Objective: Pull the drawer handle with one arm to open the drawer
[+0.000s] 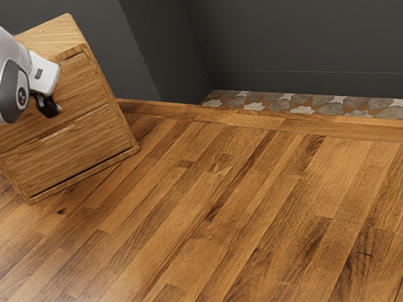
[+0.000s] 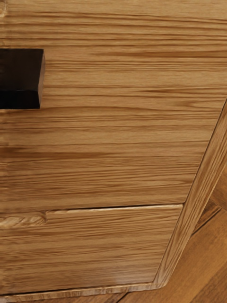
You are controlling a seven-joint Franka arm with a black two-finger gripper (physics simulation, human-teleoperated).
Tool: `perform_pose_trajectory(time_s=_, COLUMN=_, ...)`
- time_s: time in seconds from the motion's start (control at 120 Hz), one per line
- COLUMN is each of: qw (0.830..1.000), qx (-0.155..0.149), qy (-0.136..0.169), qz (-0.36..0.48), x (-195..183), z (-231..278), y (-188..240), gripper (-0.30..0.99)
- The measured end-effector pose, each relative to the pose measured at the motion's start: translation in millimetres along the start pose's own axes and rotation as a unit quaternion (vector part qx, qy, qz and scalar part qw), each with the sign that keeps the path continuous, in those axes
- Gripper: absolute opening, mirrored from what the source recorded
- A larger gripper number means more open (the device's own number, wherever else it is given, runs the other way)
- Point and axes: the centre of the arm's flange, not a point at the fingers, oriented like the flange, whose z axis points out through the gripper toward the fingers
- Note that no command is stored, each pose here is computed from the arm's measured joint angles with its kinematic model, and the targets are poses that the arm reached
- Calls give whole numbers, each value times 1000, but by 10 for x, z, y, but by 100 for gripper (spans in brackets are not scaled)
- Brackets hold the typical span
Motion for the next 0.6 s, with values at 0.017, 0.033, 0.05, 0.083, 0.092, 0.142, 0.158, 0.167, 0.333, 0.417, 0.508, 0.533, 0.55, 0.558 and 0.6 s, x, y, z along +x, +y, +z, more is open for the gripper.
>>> perform_pose_trajectory(time_s=0.017, qw=1000, qx=1, qy=0, qz=-2, x=-28, z=-13, y=-8, gripper=69)
perform_pose_trajectory(time_s=0.033, qw=1000, qx=2, qy=-1, qz=-3, x=-49, z=-23, y=-15, gripper=69)
perform_pose_trajectory(time_s=0.05, qw=1000, qx=2, qy=-1, qz=-3, x=-63, z=-29, y=-19, gripper=69)
perform_pose_trajectory(time_s=0.083, qw=1000, qx=1, qy=-1, qz=-4, x=-85, z=-21, y=-10, gripper=69)
perform_pose_trajectory(time_s=0.092, qw=1000, qx=1, qy=-2, qz=-4, x=-91, z=-15, y=-7, gripper=69)
perform_pose_trajectory(time_s=0.142, qw=1000, qx=-3, qy=-4, qz=-5, x=-127, z=30, y=22, gripper=69)
perform_pose_trajectory(time_s=0.158, qw=1000, qx=-5, qy=-5, qz=-5, x=-136, z=43, y=32, gripper=69)
perform_pose_trajectory(time_s=0.167, qw=1000, qx=-6, qy=-5, qz=-5, x=-139, z=49, y=37, gripper=69)
perform_pose_trajectory(time_s=0.333, qw=1000, qx=-22, qy=-10, qz=-2, x=-167, z=160, y=144, gripper=70)
perform_pose_trajectory(time_s=0.417, qw=1000, qx=-27, qy=-13, qz=-1, x=-175, z=181, y=167, gripper=70)
perform_pose_trajectory(time_s=0.508, qw=999, qx=-30, qy=-12, qz=0, x=-167, z=161, y=179, gripper=69)
perform_pose_trajectory(time_s=0.533, qw=999, qx=-31, qy=-11, qz=0, x=-161, z=159, y=186, gripper=68)
perform_pose_trajectory(time_s=0.55, qw=999, qx=-32, qy=-11, qz=0, x=-159, z=149, y=189, gripper=67)
perform_pose_trajectory(time_s=0.558, qw=999, qx=-32, qy=-10, qz=0, x=-160, z=138, y=192, gripper=66)
perform_pose_trajectory(time_s=0.6, qw=999, qx=-34, qy=-8, qz=0, x=-168, z=91, y=210, gripper=64)
